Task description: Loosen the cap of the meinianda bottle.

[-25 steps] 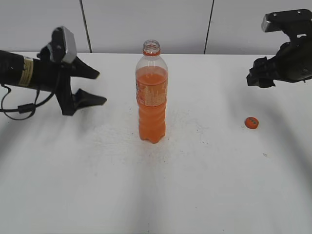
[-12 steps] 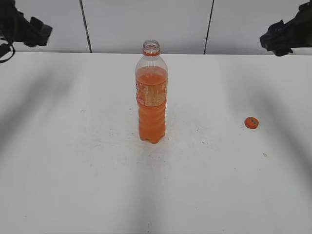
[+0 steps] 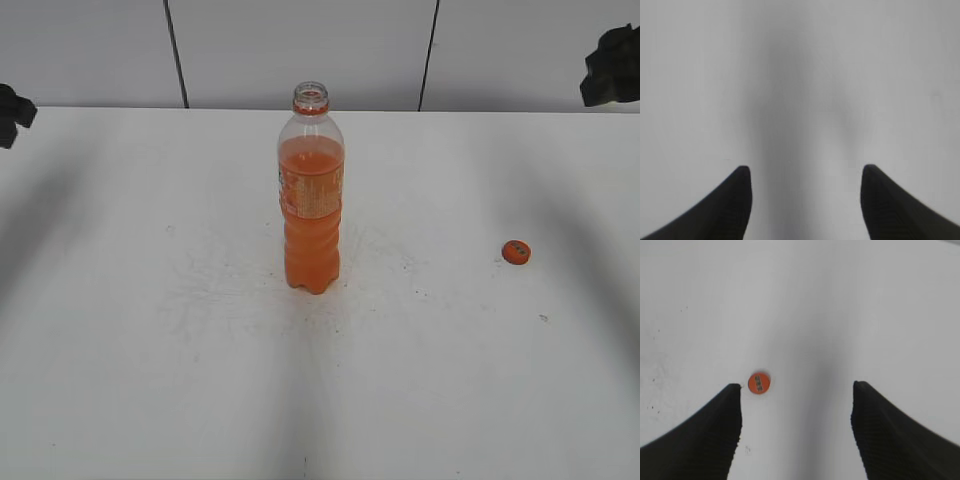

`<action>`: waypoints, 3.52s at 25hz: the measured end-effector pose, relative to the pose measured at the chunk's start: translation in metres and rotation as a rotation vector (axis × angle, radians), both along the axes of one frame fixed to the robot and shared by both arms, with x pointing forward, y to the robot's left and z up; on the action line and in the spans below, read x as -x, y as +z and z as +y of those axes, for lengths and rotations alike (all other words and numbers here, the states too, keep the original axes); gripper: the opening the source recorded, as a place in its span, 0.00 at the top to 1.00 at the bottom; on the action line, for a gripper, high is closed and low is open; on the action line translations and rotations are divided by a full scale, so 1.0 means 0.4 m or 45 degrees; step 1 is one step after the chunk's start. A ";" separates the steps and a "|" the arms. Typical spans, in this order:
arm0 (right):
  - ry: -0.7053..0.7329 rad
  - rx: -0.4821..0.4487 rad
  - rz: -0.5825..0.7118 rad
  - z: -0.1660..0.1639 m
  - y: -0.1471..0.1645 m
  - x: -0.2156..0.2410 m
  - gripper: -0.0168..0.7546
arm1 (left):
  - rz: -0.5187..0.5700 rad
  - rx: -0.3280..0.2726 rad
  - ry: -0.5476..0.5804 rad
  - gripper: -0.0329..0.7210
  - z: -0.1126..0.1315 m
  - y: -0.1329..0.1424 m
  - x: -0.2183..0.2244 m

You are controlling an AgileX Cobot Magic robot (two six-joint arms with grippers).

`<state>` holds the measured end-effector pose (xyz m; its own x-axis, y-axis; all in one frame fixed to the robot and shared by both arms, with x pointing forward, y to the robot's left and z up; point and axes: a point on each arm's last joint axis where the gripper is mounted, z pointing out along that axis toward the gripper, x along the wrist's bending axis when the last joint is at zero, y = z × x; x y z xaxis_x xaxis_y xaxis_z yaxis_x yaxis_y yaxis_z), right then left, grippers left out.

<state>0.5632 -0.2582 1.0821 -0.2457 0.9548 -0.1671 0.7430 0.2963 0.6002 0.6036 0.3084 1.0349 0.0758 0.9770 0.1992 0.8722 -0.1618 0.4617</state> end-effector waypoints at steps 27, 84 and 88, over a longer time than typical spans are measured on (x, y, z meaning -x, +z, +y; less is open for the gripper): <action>-0.118 -0.090 0.280 -0.096 0.163 0.147 0.31 | 0.035 0.141 -0.039 0.42 -0.021 0.297 0.294; -0.119 -0.118 -0.144 -0.094 -0.122 0.698 0.32 | -0.625 0.319 -0.121 0.49 -0.039 0.097 0.859; -0.116 -0.114 -0.237 -0.095 -0.115 0.723 0.32 | -0.715 0.317 -0.132 0.50 -0.038 0.099 0.890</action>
<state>0.2740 -0.2960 1.0360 -0.1302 0.9848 -0.1152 0.6382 0.1722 0.7504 0.2474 0.2931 1.0745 0.1225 0.9925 0.0034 0.4710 -0.0611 0.8800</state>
